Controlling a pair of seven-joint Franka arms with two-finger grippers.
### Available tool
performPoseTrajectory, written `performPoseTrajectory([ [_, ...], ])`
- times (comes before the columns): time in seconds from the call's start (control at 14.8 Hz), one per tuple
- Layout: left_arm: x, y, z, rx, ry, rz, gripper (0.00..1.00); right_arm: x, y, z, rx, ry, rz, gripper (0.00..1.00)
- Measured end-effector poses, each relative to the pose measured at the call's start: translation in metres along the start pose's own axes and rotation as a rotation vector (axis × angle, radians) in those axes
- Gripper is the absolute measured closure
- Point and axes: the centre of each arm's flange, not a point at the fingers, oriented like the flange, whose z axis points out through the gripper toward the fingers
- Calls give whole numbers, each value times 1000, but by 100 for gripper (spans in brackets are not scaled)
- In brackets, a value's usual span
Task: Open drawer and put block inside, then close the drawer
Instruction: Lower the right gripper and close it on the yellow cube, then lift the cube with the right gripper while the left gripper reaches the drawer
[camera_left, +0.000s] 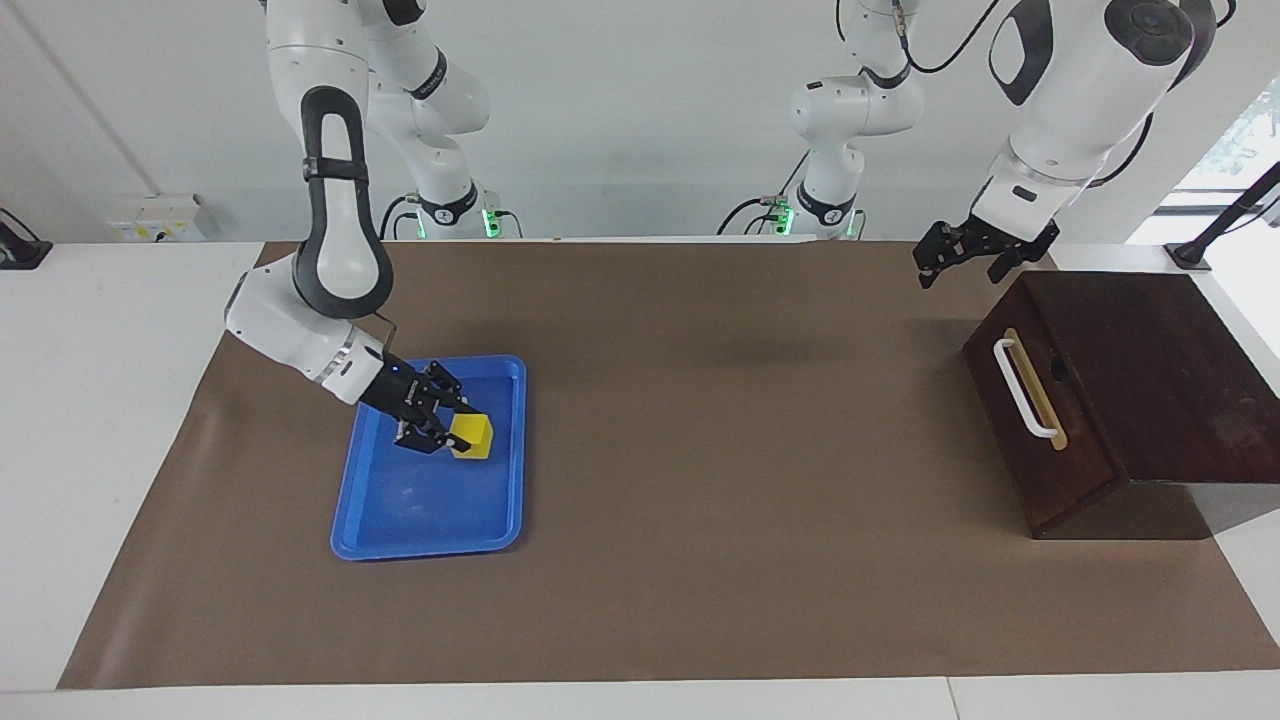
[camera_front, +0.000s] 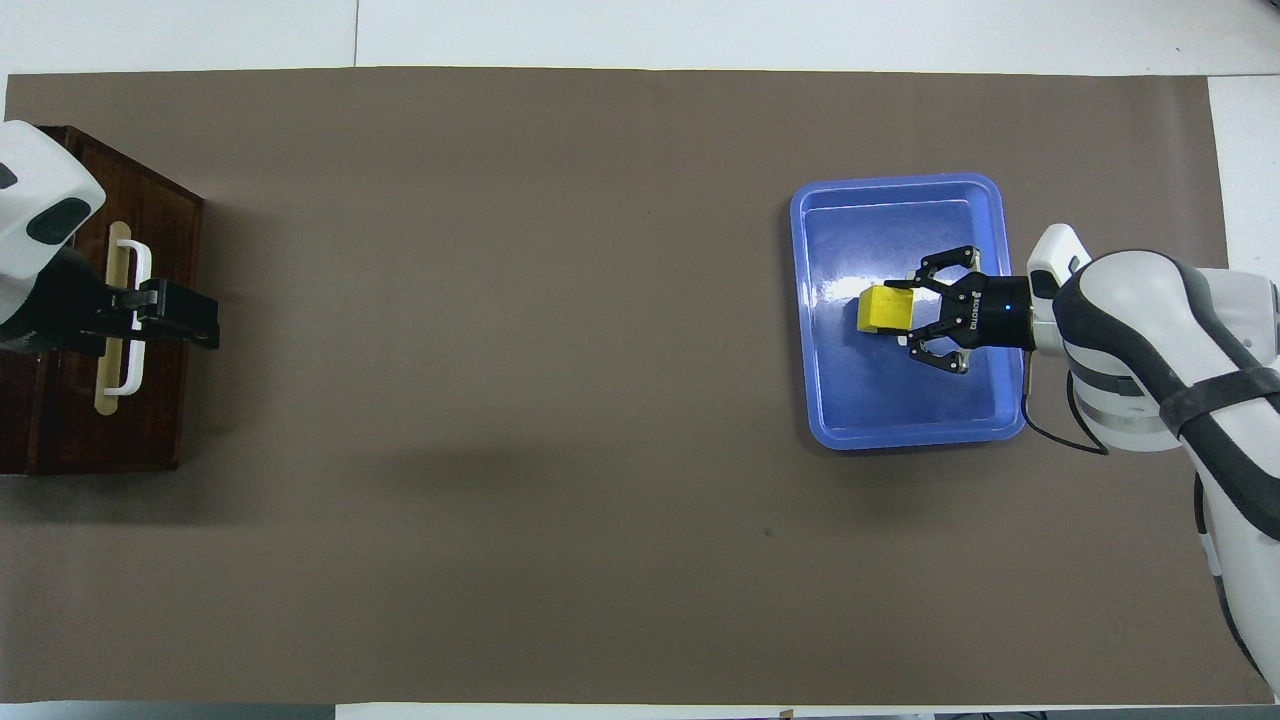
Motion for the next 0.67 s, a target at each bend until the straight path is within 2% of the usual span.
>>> performPoseTrajectory([
  [0.34, 3, 2, -1, -3, 24, -27, 0, 96, -11, -26, 70, 4, 47, 44],
  [0.67, 0, 46, -2, -14, 51, -242, 0, 186, -15, -31, 124, 10, 138, 44],
])
